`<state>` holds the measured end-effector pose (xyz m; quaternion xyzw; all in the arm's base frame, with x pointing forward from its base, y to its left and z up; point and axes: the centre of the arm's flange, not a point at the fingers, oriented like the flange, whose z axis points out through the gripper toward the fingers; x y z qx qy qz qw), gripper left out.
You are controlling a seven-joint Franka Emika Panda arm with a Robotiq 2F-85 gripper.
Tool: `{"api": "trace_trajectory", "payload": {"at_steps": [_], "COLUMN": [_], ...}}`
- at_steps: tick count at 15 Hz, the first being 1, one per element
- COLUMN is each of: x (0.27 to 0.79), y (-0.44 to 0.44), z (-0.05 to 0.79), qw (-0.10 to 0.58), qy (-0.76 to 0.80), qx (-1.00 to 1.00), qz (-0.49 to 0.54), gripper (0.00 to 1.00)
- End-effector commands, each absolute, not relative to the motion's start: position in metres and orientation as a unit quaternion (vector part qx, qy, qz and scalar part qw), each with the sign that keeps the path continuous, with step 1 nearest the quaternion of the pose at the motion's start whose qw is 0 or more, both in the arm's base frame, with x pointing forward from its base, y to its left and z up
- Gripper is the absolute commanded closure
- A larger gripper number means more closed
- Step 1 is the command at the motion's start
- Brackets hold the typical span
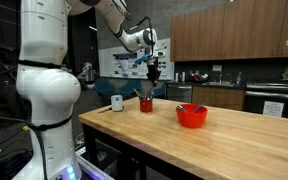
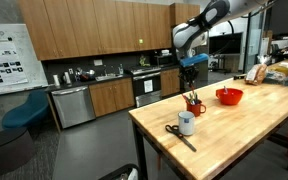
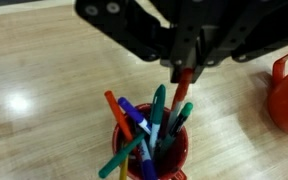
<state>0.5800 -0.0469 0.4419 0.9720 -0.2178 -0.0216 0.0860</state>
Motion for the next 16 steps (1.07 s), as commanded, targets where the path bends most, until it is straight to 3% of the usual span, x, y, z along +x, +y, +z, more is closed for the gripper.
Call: {"api": "trace_trajectory", "payload": {"at_steps": [1, 9, 10, 16], "x": [0.580, 0.580, 0.580, 0.579], "y": [-0.047, -0.047, -0.047, -0.051], "z": [0.442, 0.442, 0.442, 0.459], "qw": [0.086, 0.086, 0.086, 0.083], "qy": [-0.218, -0.218, -0.218, -0.207], "qx": [0.972, 0.972, 0.972, 0.975], "qz": [-0.022, -0.022, -0.022, -0.018], "gripper": [0.90, 0.90, 0.98, 0.98]}}
